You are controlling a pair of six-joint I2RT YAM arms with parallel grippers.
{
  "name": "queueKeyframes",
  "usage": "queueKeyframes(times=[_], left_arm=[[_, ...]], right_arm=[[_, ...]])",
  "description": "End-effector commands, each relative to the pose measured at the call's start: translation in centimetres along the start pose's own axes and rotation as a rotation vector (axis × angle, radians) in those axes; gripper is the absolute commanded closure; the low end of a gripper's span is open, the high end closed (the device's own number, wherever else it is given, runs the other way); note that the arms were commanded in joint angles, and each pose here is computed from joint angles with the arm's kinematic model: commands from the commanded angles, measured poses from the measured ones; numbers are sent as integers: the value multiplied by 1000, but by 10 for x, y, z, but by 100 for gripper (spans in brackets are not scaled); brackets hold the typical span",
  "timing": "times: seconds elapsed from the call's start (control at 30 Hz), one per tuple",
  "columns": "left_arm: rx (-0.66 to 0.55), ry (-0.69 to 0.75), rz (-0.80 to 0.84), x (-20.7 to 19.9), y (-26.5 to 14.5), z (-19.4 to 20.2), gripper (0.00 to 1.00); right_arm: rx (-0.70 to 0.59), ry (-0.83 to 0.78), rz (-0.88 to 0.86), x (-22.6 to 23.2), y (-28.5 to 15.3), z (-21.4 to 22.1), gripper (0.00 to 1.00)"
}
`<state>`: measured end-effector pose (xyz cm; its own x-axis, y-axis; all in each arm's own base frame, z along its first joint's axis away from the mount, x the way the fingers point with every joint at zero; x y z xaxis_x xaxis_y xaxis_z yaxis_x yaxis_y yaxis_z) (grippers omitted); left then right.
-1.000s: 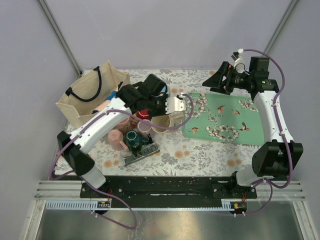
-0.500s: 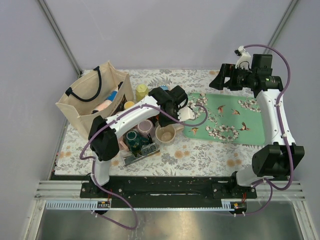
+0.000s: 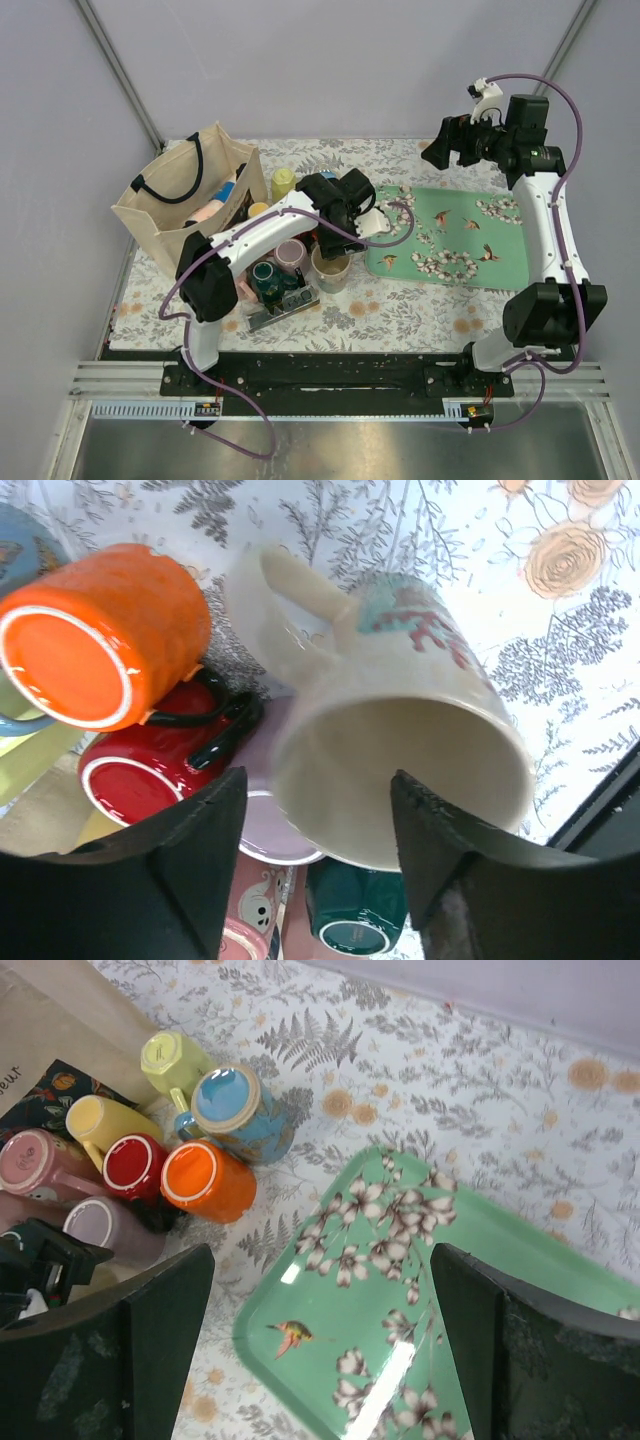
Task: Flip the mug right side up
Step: Place the cup at the center of the board, then pick up the cup at the center of the board.
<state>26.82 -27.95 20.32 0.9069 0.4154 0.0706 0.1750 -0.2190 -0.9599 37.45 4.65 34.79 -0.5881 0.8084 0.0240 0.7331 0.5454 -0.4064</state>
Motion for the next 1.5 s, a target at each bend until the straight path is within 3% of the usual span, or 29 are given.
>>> queueKeyframes(times=[0.0,0.23,0.37,0.47,0.6,0.77,0.87,1.03,1.13,1.2,1.27,1.4,1.47], left_arm=[[-193,-54,-89,10,-43,-18,34],[-367,-173,-258,33,-96,-11,19],[-464,-276,-340,45,-124,7,3],[-464,-228,-362,47,-132,9,1],[-436,-253,-462,62,-136,9,1],[-481,-301,-493,74,-139,-10,1],[-545,-326,-486,77,-141,-15,1],[-765,-323,-462,73,-168,-18,1],[-863,-343,-369,62,-183,-19,1],[-899,-394,-351,58,-195,-16,1],[-903,-482,-394,61,-203,-7,1],[-856,-509,-422,60,-199,15,1],[-902,-565,-423,63,-200,24,1]], right_arm=[[-132,-202,-47,-14,17,-30,1],[-125,-377,-60,-19,25,-61,0],[-106,-639,-64,10,9,-100,1],[-28,-825,-41,33,-11,-117,1],[124,-1090,-85,61,-42,-106,1],[182,-1211,-125,74,-50,-81,0],[207,-1173,-152,77,-48,-67,1],[183,-850,-199,85,-27,-41,1],[17,-739,-400,116,-28,-22,2],[-157,-694,-454,137,-23,-19,0],[-241,-641,-453,153,-13,-14,0],[-190,-663,-568,168,9,7,0],[-146,-672,-608,167,23,19,1]])
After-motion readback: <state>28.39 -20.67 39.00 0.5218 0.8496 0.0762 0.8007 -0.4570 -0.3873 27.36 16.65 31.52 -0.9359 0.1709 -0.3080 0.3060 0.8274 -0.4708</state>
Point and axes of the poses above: each gripper's point midway between its finger pads, its own y axis out along the fingers, its own x axis along the line the jaws close on, z = x × y, the point moved 6 cm from there along -y, back along the fingers, and after that the axes turned 14 degrees about -y, right-handed, at the moved point
